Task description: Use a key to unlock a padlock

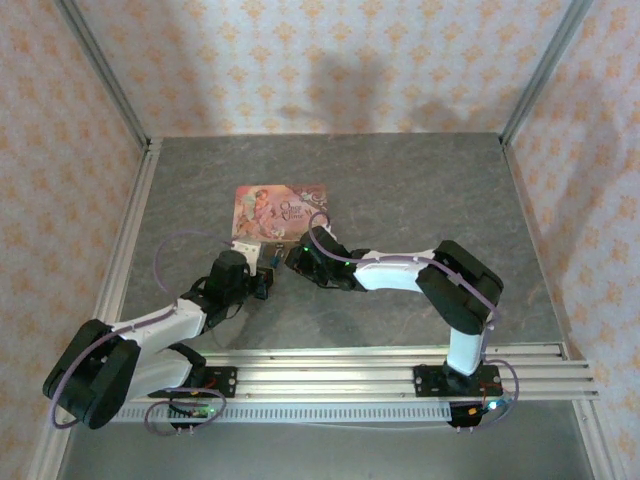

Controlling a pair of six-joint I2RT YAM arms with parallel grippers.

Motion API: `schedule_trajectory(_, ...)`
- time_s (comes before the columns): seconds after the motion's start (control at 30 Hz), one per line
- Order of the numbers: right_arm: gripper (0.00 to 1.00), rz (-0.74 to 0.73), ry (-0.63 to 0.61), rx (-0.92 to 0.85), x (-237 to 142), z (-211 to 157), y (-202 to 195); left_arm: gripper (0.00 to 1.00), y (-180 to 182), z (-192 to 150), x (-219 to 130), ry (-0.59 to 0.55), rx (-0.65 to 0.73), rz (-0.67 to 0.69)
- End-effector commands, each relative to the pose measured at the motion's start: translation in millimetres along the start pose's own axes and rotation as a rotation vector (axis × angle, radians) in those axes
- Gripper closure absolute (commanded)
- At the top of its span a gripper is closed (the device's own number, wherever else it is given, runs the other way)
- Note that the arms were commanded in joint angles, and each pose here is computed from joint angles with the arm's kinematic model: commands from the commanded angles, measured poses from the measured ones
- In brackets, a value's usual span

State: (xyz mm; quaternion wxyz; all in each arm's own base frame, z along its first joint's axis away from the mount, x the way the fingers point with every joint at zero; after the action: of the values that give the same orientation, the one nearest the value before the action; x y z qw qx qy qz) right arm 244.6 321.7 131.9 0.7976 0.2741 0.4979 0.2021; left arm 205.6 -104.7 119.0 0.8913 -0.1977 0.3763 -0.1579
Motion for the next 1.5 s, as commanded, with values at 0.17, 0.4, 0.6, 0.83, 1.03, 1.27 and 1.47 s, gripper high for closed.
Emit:
schedule_trajectory(0.17,0.57,0.055,-0.043,0.047,-8,3,5,1.0,-5,9,-2,-0.018,-0.093,-0.095)
schedule_trajectory(0.4,0.58,0.049,-0.082,0.078,-19,5,2,1.0,-7,18,-6,0.0,-0.13,-0.072)
schedule_trajectory(0.6,0.57,0.048,-0.085,0.081,-23,7,5,1.0,-6,21,-11,-0.003,-0.154,-0.04)
schedule_trajectory(0.83,0.48,0.083,-0.022,0.078,-18,8,20,1.0,-5,17,-12,-0.004,-0.155,-0.054)
schedule_trajectory(1.03,0.48,0.098,0.038,0.064,-10,9,30,1.0,-6,18,-12,-0.02,-0.161,-0.065)
schedule_trajectory(1.27,0.47,0.064,0.008,0.058,-16,10,27,1.0,-6,25,-18,-0.011,-0.21,0.014)
schedule_trajectory(1.47,0.47,0.04,-0.025,0.044,-25,12,23,1.0,-5,29,-27,-0.011,-0.272,0.09)
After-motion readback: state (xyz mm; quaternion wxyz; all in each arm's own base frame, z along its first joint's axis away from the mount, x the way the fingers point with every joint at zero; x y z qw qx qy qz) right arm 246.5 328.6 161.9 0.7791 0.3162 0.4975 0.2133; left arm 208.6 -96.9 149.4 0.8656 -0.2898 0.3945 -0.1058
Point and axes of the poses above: each hand's point on the last joint's axis, 136 mm out from that joint toward the fingers, its own x axis out along the fingers, its own y axis along the line the jaws close on, z = x × y, the point moved 10 cm from there along -x, back along the fingers, and after that the axes turned 11 degrees about -x, right-handed, at the moved point
